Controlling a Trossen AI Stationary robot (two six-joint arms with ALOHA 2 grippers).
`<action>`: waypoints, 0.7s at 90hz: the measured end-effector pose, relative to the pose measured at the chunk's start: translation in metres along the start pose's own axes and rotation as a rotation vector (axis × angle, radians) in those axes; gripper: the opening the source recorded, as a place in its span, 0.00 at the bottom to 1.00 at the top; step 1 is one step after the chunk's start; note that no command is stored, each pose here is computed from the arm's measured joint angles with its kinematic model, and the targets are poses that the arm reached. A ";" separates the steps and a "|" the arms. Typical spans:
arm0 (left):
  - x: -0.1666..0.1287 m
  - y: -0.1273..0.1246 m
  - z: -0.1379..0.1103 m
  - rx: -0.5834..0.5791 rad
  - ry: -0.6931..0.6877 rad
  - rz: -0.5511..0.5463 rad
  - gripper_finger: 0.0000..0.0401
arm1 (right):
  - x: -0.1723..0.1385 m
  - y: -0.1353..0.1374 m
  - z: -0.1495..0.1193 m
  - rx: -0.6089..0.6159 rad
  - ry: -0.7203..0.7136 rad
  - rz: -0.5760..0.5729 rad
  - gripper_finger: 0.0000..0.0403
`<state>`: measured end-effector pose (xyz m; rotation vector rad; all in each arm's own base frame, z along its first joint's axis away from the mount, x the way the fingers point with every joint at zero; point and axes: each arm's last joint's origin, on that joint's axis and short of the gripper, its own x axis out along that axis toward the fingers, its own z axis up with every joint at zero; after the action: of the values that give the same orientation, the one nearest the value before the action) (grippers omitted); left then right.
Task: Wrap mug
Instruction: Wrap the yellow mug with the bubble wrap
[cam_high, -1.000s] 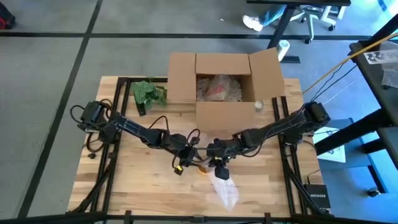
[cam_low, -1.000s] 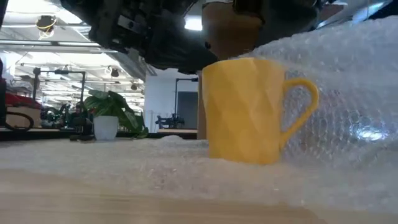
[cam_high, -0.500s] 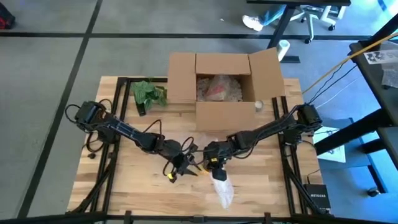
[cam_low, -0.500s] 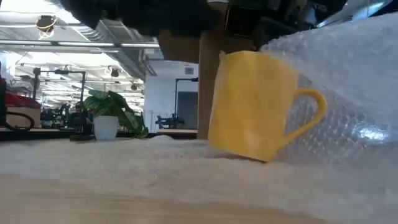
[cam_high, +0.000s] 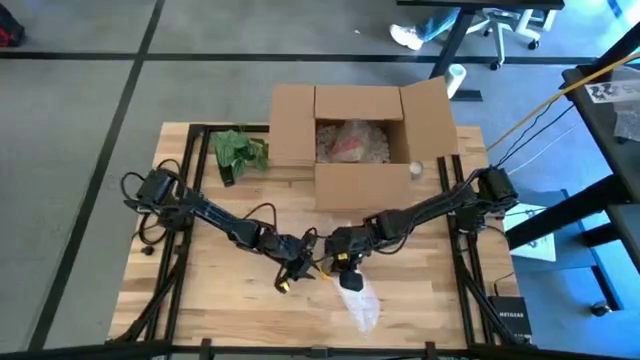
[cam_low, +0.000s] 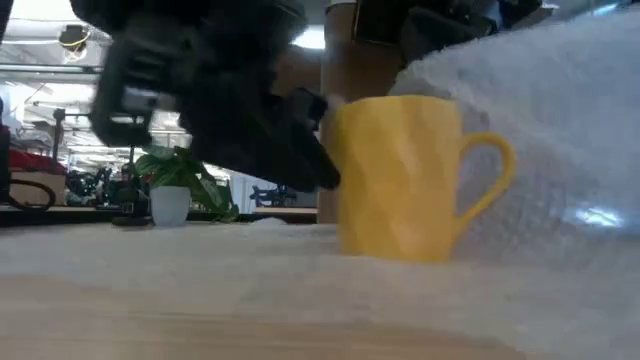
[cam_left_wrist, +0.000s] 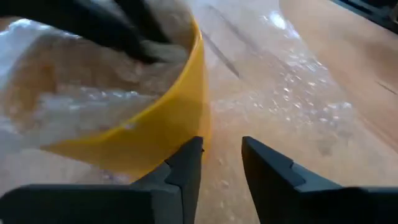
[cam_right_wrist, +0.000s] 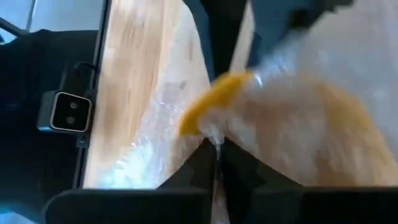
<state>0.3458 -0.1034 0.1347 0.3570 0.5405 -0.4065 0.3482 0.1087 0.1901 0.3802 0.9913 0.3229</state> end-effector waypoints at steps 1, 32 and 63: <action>0.001 0.000 0.000 0.000 -0.005 0.002 0.25 | 0.000 0.000 0.000 0.000 0.000 0.003 0.01; 0.005 0.022 -0.003 -0.017 -0.085 0.063 0.25 | 0.004 -0.005 -0.008 0.047 0.086 -0.045 0.01; 0.006 0.017 -0.002 -0.009 -0.085 0.040 0.25 | 0.020 -0.013 -0.010 0.067 0.128 0.002 0.01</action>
<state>0.3573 -0.0893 0.1334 0.3398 0.4519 -0.3792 0.3508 0.1076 0.1640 0.4255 1.1294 0.3190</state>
